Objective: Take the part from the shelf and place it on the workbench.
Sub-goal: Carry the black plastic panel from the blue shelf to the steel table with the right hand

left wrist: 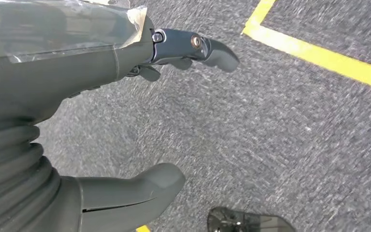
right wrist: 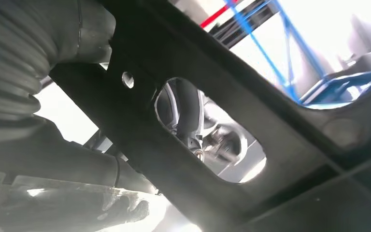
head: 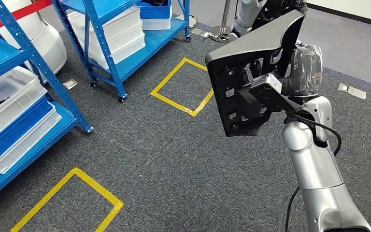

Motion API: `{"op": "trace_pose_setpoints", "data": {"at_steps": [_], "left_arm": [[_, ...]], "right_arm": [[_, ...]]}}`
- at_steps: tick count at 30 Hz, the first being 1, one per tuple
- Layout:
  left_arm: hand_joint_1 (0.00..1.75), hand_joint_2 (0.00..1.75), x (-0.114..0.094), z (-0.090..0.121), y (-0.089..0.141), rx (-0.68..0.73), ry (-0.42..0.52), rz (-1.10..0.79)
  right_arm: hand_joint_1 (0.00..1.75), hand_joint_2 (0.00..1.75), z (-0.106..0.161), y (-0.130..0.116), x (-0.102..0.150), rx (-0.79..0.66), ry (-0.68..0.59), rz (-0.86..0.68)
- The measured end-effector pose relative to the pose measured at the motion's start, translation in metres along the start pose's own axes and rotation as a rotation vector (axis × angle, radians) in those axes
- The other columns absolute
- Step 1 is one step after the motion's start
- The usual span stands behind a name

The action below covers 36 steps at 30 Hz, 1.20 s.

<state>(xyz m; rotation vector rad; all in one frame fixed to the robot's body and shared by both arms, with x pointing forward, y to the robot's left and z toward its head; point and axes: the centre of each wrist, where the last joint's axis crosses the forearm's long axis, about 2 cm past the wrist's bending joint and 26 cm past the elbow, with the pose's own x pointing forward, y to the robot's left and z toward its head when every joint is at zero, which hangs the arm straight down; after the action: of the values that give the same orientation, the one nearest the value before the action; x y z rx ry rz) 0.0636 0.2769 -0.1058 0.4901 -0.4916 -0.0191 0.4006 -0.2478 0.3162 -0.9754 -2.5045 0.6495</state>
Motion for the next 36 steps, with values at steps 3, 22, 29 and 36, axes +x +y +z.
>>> {"op": "trace_pose_setpoints", "data": {"at_steps": [3, 22, 29, 36], "left_arm": [[0.00, 1.75, 0.001, 0.000, 0.000, -0.001, -0.001, 0.001], [0.00, 1.75, -0.001, 0.000, 0.000, -0.003, -0.001, -0.012], [0.00, 1.75, 0.000, 0.000, 0.000, 0.017, -0.055, -0.022], [0.00, 1.75, 0.001, 0.004, -0.005, 0.049, -0.064, -0.037]], "right_arm": [[1.75, 1.75, -0.003, 0.002, 0.001, -0.007, -0.008, 0.028], [1.75, 1.75, -0.013, -0.003, -0.010, -0.018, 0.009, 0.020], [1.75, 1.75, 0.003, -0.004, -0.018, -0.016, 0.044, 0.022], [1.75, 1.75, 0.011, -0.005, -0.023, -0.019, 0.064, 0.017]]}}
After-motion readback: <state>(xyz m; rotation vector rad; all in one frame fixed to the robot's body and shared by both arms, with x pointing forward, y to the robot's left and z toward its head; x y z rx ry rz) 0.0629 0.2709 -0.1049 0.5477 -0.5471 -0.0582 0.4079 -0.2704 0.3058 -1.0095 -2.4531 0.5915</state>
